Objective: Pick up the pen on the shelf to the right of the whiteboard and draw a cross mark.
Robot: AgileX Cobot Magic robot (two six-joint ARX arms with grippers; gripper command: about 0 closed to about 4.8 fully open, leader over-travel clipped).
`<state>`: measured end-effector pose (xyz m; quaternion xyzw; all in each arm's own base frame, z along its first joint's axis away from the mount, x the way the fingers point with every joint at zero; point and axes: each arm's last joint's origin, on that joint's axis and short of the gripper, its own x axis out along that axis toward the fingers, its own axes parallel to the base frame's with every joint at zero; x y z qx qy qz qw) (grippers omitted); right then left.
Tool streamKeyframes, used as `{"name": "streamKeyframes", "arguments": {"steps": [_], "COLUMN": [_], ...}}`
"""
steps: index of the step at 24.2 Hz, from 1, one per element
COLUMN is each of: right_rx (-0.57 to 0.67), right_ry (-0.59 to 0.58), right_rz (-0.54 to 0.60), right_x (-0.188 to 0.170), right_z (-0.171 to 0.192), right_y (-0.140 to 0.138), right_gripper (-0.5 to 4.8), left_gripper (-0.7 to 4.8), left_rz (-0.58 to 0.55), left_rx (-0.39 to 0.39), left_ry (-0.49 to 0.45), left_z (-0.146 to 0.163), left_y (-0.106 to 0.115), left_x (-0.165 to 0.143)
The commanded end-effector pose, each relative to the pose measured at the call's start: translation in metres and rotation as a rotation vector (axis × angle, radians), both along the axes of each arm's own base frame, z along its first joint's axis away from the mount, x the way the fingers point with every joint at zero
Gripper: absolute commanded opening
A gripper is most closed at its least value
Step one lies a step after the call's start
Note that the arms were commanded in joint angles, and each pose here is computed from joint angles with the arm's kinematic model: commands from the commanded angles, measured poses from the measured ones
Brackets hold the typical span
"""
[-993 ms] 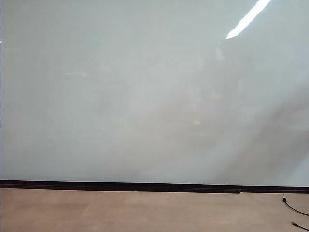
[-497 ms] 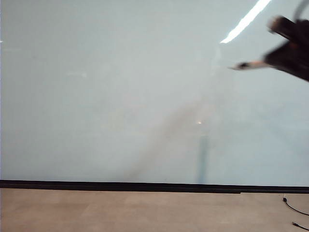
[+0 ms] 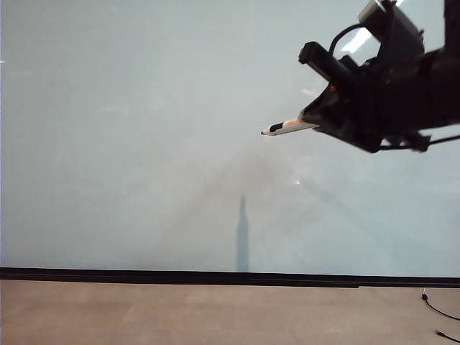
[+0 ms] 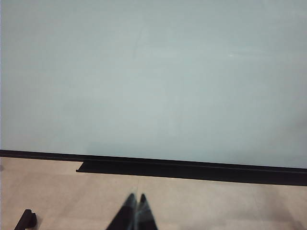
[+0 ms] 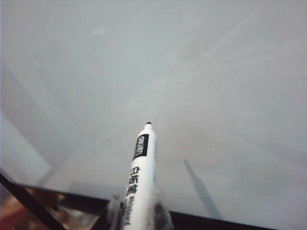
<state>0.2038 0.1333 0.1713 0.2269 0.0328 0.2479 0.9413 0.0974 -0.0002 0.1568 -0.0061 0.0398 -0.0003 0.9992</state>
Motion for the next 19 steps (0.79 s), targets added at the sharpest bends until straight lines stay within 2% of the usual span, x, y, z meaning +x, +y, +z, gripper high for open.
{"name": "streamKeyframes", "arguments": {"steps": [1, 5, 9, 19], "right_rx": [0.132, 0.140, 0.072, 0.007], "right_ry": [-0.060, 0.009, -0.041, -0.098], "right_rz": [0.018, 0.026, 0.030, 0.096], "right_x": [0.005, 0.013, 0.018, 0.037], "right_z": [-0.001, -0.014, -0.012, -0.005], "right_y": [0.004, 0.007, 0.003, -0.007], "right_gripper": [-0.09, -0.09, -0.09, -0.09], "left_gripper": [-0.05, -0.04, -0.05, -0.04], "left_rz": [-0.004, -0.004, -0.005, -0.004], "left_rx": [0.004, 0.004, 0.004, 0.004], "left_ry": [-0.010, -0.009, -0.010, -0.010], "left_z": [0.002, 0.002, 0.002, 0.002], "left_y": [0.000, 0.000, 0.000, 0.000], "left_x": [0.000, 0.000, 0.000, 0.000]}}
